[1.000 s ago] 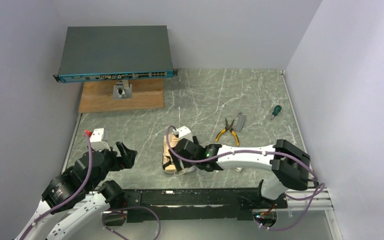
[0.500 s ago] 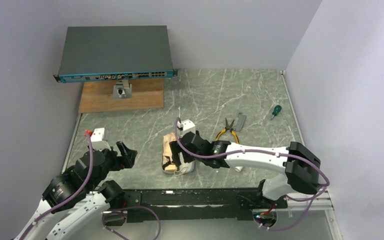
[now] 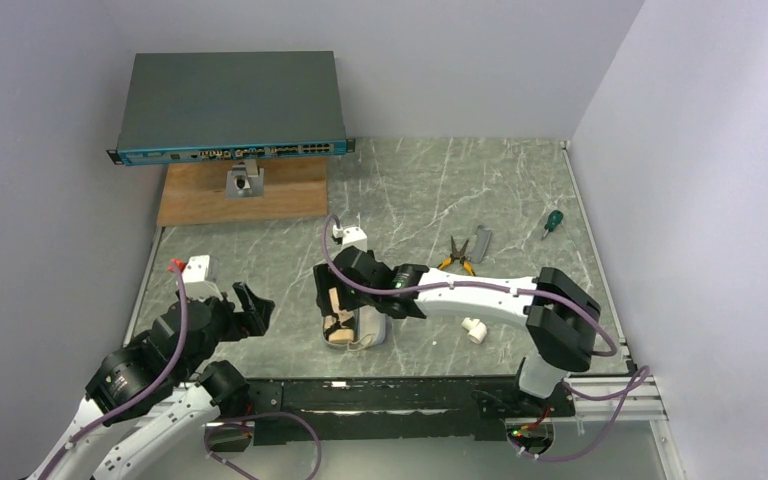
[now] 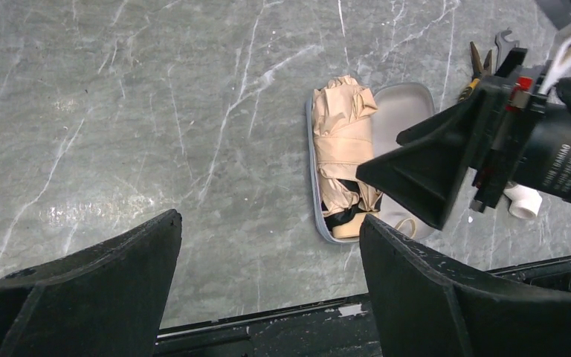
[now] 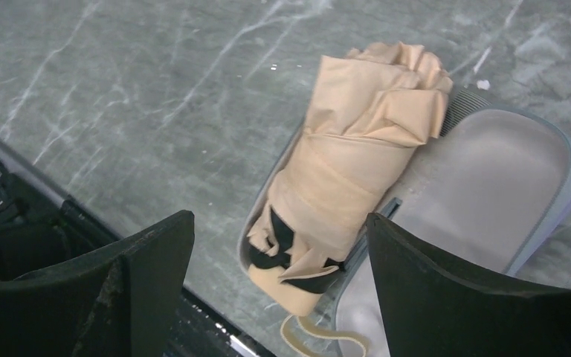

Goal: Open the umbrella

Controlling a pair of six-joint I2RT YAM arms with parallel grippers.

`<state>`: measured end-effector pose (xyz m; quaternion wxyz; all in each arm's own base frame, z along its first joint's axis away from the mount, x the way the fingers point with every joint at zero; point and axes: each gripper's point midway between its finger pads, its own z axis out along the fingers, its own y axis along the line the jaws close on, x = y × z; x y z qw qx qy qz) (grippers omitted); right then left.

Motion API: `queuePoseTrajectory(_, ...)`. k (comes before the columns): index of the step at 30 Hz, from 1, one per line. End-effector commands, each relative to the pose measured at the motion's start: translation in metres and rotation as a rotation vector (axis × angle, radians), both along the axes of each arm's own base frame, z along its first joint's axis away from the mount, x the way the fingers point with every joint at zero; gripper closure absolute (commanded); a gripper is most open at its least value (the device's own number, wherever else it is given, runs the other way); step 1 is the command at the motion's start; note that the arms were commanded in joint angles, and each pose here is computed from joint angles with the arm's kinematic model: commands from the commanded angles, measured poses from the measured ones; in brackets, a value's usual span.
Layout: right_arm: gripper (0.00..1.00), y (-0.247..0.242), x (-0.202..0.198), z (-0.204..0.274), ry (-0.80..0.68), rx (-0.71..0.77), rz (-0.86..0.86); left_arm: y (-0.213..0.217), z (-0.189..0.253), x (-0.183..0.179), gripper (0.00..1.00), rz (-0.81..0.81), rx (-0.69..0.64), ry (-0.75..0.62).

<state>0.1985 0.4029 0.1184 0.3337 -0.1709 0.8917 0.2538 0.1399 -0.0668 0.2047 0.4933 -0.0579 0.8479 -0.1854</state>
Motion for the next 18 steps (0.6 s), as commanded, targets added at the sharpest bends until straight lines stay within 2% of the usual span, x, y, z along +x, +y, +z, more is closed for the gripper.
queuePoseTrajectory(1,0.14,0.000,0.012,-0.008,0.063,0.025,-0.108,0.001,0.003,0.004,0.10,0.023,0.008,-0.002)
queuePoseTrajectory(9,0.27,0.007,0.012,-0.035,0.129,0.022,-0.100,0.001,0.002,0.005,0.10,0.020,0.011,-0.002)
queuePoseTrajectory(18,0.29,0.008,0.012,-0.064,0.180,-0.048,-0.116,0.001,0.003,0.004,0.10,0.017,0.006,-0.009)
